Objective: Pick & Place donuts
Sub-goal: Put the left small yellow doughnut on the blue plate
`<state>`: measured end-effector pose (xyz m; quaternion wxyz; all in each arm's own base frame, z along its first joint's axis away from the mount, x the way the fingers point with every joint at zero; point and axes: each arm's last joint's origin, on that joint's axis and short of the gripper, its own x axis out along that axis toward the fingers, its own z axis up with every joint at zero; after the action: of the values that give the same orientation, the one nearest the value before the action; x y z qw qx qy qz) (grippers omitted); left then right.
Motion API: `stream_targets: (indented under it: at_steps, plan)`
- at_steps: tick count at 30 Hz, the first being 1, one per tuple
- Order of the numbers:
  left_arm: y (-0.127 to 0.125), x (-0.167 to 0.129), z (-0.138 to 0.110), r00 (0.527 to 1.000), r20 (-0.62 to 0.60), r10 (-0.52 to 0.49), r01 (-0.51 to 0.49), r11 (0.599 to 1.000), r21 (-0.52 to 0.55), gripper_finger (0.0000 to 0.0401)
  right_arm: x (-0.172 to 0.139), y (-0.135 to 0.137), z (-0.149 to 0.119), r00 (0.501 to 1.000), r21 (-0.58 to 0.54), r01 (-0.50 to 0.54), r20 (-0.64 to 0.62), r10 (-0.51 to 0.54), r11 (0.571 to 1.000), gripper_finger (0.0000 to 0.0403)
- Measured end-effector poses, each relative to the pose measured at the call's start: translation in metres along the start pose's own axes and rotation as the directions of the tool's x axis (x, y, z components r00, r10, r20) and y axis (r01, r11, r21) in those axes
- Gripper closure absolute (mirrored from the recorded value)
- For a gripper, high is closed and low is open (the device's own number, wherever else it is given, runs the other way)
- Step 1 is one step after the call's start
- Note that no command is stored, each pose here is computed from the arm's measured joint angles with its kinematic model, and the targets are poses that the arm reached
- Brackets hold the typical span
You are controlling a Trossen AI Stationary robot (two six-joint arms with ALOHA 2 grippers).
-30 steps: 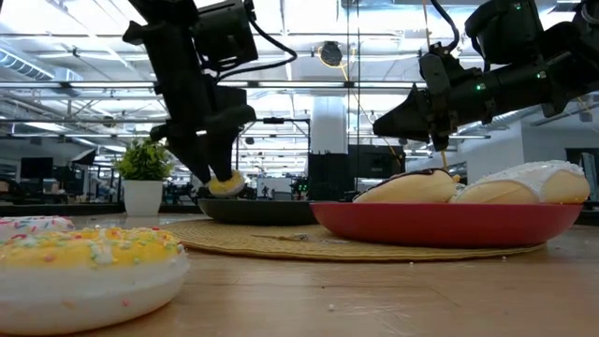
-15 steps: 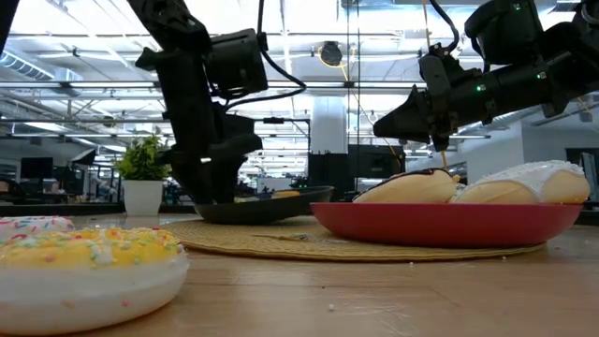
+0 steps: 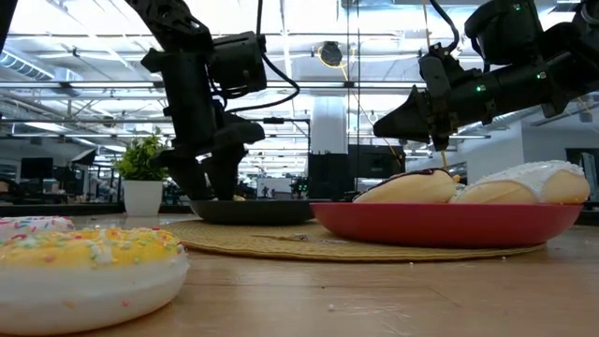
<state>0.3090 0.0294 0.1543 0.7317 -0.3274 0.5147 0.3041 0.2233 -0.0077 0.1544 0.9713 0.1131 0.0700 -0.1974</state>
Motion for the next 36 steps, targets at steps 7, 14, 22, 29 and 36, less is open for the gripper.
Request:
stream_targets:
  at_steps: [7,14,22,29,36]
  plan:
    - [0.006,0.001,0.006,0.997,-0.054,-0.048,0.046,0.998,-0.040,0.0174,0.000,0.000,0.000,1.000,0.000,0.000,0.000,0.000,1.000,0.0348]
    - [0.013,0.001,0.013,0.995,-0.073,-0.068,0.063,0.995,-0.073,0.0174,0.000,0.000,0.000,1.000,0.000,0.000,0.000,0.000,1.000,0.0348]
    - [0.017,0.001,0.018,0.984,-0.124,-0.128,0.116,0.988,-0.098,0.0174,0.000,0.000,0.000,1.000,0.000,0.000,0.000,0.000,1.000,0.0348]
    - [0.017,0.001,0.024,0.961,-0.153,-0.231,0.207,0.966,-0.156,0.0174,0.000,0.000,0.000,1.000,0.000,0.000,0.000,0.000,1.000,0.0348]
    - [0.021,0.002,0.027,0.989,-0.069,-0.134,0.122,0.980,-0.159,0.0174,0.000,0.000,0.000,1.000,0.000,0.000,0.000,0.000,1.000,0.0348]
